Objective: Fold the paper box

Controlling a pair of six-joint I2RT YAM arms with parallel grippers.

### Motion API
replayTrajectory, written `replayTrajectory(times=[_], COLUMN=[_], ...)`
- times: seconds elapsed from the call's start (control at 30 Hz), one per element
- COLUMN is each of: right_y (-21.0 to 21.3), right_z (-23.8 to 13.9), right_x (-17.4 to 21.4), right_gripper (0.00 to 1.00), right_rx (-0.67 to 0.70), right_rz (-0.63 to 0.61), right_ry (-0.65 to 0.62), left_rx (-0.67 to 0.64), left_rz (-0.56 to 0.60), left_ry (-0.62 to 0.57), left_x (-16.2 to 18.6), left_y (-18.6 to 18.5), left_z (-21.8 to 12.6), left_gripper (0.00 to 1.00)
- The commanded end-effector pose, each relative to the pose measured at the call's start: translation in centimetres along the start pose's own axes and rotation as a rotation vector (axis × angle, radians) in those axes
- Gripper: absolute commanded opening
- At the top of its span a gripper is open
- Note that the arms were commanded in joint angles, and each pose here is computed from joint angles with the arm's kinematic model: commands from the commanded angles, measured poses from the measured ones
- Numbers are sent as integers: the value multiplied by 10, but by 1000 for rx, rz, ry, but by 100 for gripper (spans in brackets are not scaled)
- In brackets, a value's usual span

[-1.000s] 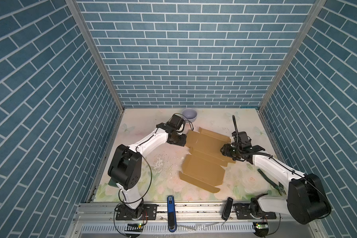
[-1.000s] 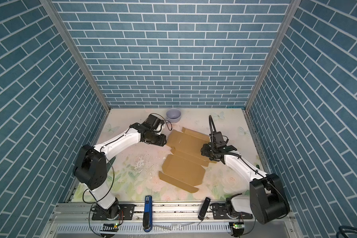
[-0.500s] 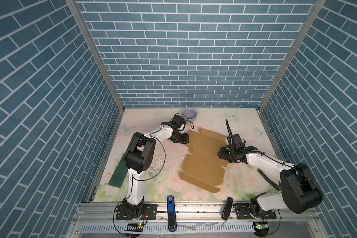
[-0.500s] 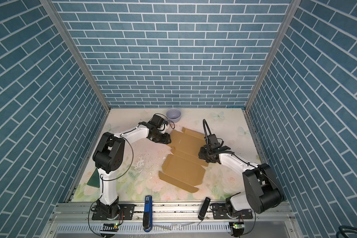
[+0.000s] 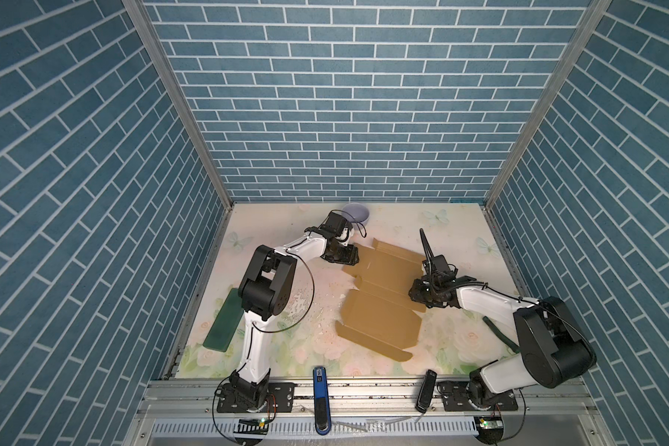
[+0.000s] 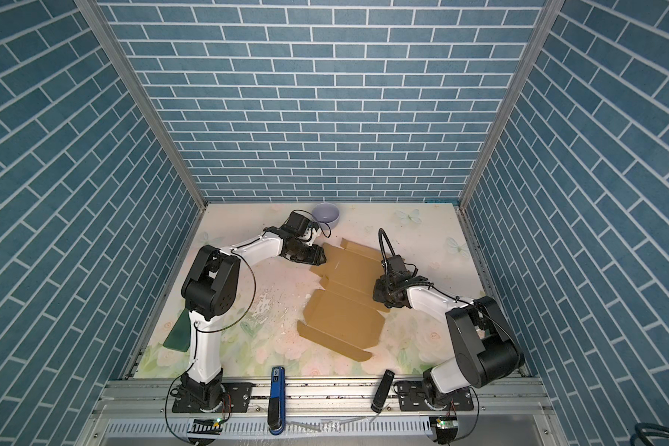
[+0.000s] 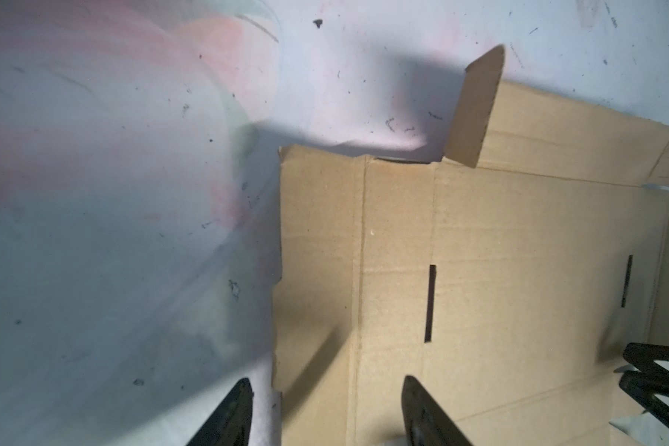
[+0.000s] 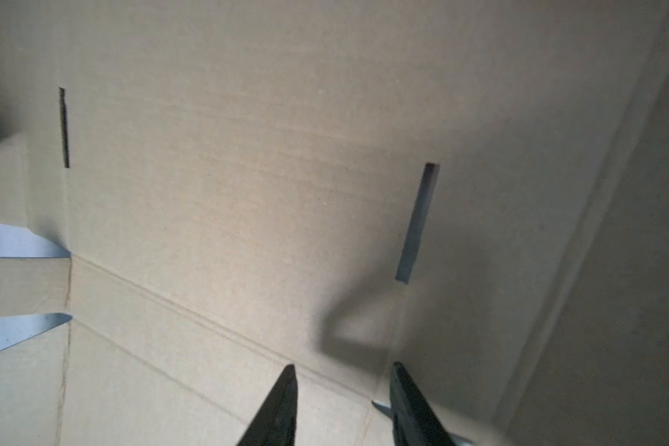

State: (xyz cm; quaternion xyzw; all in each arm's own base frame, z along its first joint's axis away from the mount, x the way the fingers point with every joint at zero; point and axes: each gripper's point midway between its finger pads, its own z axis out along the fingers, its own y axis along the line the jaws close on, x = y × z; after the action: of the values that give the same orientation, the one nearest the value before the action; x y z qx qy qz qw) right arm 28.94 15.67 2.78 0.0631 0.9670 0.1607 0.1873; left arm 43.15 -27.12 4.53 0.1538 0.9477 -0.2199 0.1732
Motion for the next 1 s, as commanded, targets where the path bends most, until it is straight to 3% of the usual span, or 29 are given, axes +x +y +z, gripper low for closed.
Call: replayTrajectory(times=[0.0,0.57,0.97], right_y=[-8,-14,-12], right_z=[7,13,15], right_x=[8,14,13], right_gripper=[40,39,39], right_rx=[25,41,39], right_rz=[32,35,35], right_ry=[8,28,27], left_rx=[-5,20,74], left_rz=[-9,-79,-144], left_ry=[1,45,84], left_x=[0,17,37], left_y=[4,5,-3], left_z=[3,16,18], left_gripper=[63,62,51])
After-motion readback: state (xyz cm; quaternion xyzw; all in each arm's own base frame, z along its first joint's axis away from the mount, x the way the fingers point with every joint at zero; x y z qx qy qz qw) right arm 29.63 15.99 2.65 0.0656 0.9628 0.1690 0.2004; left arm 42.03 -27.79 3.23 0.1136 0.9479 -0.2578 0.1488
